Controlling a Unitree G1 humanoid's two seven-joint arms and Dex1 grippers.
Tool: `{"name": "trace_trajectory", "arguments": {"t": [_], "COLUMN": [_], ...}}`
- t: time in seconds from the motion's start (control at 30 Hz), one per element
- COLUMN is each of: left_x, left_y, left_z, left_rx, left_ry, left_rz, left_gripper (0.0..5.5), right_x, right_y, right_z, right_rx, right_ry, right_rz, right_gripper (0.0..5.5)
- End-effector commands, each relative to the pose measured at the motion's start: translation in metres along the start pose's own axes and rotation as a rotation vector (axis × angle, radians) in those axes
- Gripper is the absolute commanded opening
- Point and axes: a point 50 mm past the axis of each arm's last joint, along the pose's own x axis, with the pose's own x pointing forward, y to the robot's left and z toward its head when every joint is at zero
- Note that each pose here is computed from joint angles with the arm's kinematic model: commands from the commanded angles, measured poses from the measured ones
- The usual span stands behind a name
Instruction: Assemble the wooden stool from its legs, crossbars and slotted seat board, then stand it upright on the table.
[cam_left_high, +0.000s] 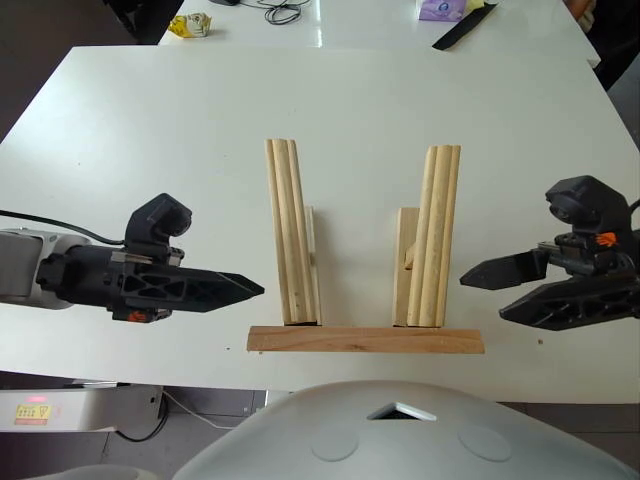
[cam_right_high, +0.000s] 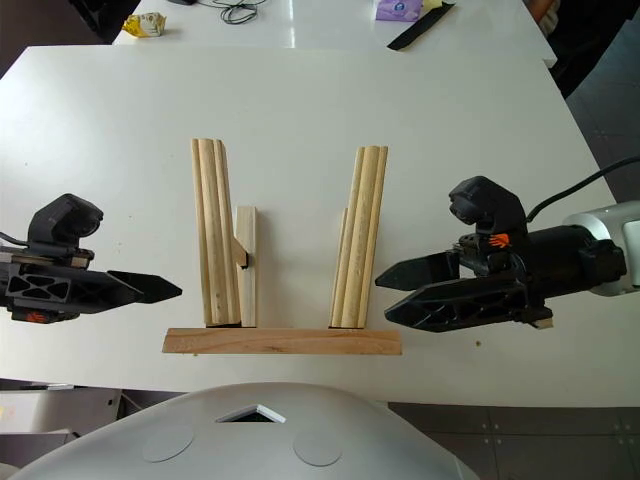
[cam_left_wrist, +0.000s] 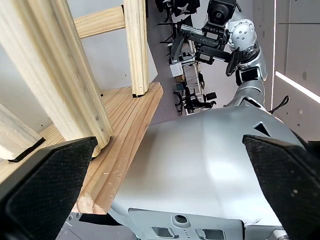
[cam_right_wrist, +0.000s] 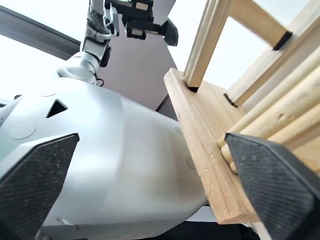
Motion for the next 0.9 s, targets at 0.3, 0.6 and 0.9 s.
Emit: {"name": "trace_trajectory", "arguments": {"t": [0.3,0.6,0.9], "left_x": [-0.063,-0.023,0.003], "left_y": [0.046,0.071,0.099], "left_z": [-0.060,-0.086,-0.091], "left_rx": [0.809,1.292,1.491], "left_ry": [-0.021,0.126,0.134], "left_rz": [0.593,0.443,0.328], "left_gripper": [5.40,5.40,5.40], "right_x": [-0.051,0.004,0.055], "right_y": [-0.043,-0.068,-0.088], "right_z": [-0.060,-0.086,-0.106], "right_rx": [-0.204,-0.709,-0.934], "right_ry": [0.033,0.109,-0.002], "right_rz": [-0.424,-0.452,-0.415], "right_gripper": [5.38,5.38,5.38]}}
